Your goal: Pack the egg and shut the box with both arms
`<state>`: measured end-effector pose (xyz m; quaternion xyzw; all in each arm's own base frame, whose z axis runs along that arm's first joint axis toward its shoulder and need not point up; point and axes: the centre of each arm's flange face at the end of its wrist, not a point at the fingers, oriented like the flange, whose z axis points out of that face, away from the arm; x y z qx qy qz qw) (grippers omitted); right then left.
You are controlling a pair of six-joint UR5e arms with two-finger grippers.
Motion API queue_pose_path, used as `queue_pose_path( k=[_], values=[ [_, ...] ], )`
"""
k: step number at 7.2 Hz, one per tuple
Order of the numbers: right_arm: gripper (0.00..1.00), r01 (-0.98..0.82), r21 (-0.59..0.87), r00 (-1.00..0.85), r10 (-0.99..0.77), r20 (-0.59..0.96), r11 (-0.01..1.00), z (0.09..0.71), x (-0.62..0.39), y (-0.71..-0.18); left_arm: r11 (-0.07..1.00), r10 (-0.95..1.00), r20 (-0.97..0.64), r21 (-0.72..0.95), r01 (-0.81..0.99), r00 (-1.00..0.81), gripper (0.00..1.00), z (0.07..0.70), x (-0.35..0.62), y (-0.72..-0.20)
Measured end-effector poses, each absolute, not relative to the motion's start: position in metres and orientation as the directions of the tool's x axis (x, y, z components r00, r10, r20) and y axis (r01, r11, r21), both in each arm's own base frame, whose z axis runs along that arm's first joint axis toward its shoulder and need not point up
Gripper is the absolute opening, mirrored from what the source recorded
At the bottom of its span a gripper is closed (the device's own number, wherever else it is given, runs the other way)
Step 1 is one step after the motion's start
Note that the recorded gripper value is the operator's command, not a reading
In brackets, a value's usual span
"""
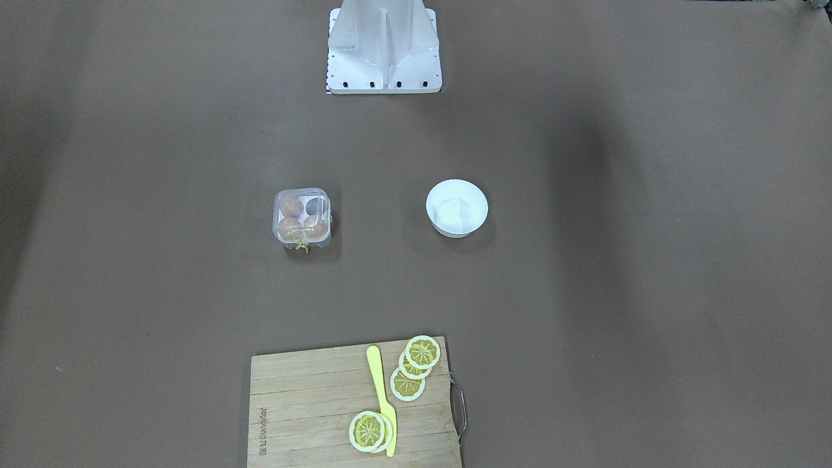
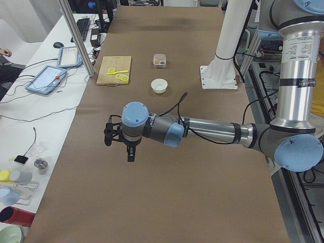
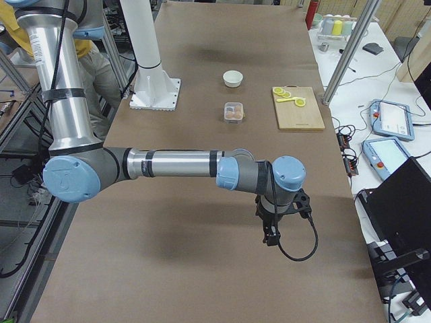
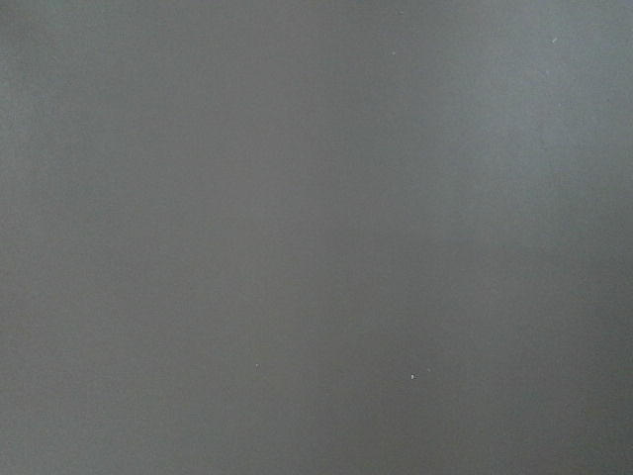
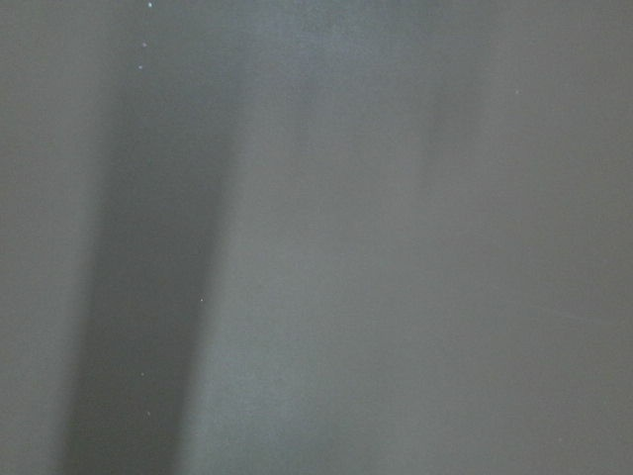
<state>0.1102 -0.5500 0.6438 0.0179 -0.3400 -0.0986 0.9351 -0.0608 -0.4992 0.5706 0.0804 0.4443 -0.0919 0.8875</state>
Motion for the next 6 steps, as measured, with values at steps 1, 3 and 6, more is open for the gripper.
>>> queue_pose_path(
  k=[1,3,6],
  values=[
    [1.00,0.170,0.090,0.753,-0.188,0.630,0.981,0.6456,0.1160,-0.5474,0.970,-0.092,-0.803,0.060,0.234,0.588,0.98,0.5710,-0.0607,-0.4993],
    [1.00,0.169,0.088,0.757,-0.187,0.626,0.982,0.6451,0.1189,-0.5465,0.970,-0.093,-0.803,0.060,0.235,0.588,0.98,0.5709,-0.0610,-0.5000],
    [1.00,0.169,0.094,0.758,-0.190,0.624,0.981,0.6428,0.1195,-0.5481,0.970,-0.094,-0.803,0.059,0.235,0.588,0.98,0.5711,-0.0610,-0.5011]
  ],
)
